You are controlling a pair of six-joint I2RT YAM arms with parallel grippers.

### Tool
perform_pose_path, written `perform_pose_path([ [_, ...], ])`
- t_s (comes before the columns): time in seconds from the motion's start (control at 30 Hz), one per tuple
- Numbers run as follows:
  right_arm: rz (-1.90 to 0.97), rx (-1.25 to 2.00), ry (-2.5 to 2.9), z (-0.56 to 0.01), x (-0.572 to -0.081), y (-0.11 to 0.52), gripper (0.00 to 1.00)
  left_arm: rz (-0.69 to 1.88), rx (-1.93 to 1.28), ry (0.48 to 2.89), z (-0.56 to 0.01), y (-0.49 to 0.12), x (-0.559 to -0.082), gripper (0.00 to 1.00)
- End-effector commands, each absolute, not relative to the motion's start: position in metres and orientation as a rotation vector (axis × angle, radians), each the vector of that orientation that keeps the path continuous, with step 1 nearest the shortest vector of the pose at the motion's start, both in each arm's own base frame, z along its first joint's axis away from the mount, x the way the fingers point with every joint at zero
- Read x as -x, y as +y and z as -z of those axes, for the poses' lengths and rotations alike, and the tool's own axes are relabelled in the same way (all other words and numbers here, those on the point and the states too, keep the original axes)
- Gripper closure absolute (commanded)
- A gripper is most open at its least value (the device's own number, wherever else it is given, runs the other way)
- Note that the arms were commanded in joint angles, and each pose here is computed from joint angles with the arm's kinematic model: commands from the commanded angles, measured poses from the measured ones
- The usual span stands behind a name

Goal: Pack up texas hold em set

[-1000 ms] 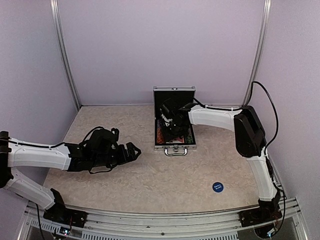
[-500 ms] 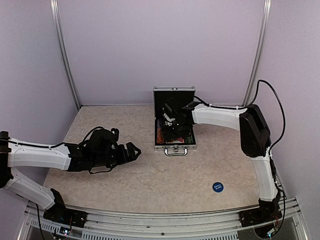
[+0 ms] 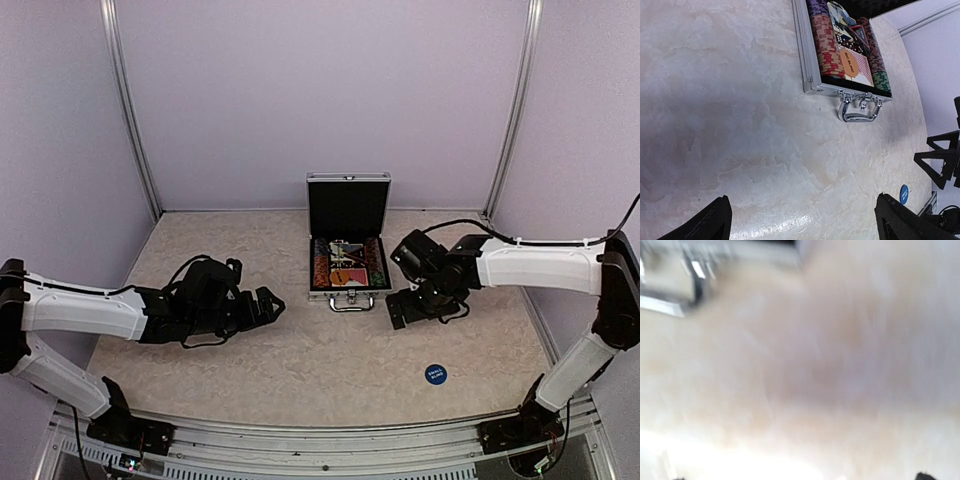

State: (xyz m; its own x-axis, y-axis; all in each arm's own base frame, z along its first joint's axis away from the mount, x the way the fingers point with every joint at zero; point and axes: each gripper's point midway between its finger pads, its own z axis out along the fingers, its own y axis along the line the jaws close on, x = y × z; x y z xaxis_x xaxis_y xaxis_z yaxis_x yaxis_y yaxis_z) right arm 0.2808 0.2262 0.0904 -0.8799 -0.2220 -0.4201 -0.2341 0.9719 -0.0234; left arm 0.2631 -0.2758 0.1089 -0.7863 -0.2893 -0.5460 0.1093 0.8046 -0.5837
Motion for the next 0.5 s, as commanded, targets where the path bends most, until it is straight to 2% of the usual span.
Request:
perform_pose_path([
  [0.0, -0.053, 0.178, 2.734, -0.086, -0.239, 0.203, 0.00, 0.837, 0.096, 2.330, -0.114, -0.288, -0.267, 0.01],
  [0.27, -0.090, 0.083, 2.826, -0.050, -0.184, 0.176, 0.00, 0.838, 0.089, 2.328, -0.116, -0.289, -0.268, 0.01],
  [0.47, -0.114, 0.095, 2.849, -0.035, -0.173, 0.177, 0.00, 0.837, 0.093, 2.333, -0.114, -0.289, -0.268, 0.01],
])
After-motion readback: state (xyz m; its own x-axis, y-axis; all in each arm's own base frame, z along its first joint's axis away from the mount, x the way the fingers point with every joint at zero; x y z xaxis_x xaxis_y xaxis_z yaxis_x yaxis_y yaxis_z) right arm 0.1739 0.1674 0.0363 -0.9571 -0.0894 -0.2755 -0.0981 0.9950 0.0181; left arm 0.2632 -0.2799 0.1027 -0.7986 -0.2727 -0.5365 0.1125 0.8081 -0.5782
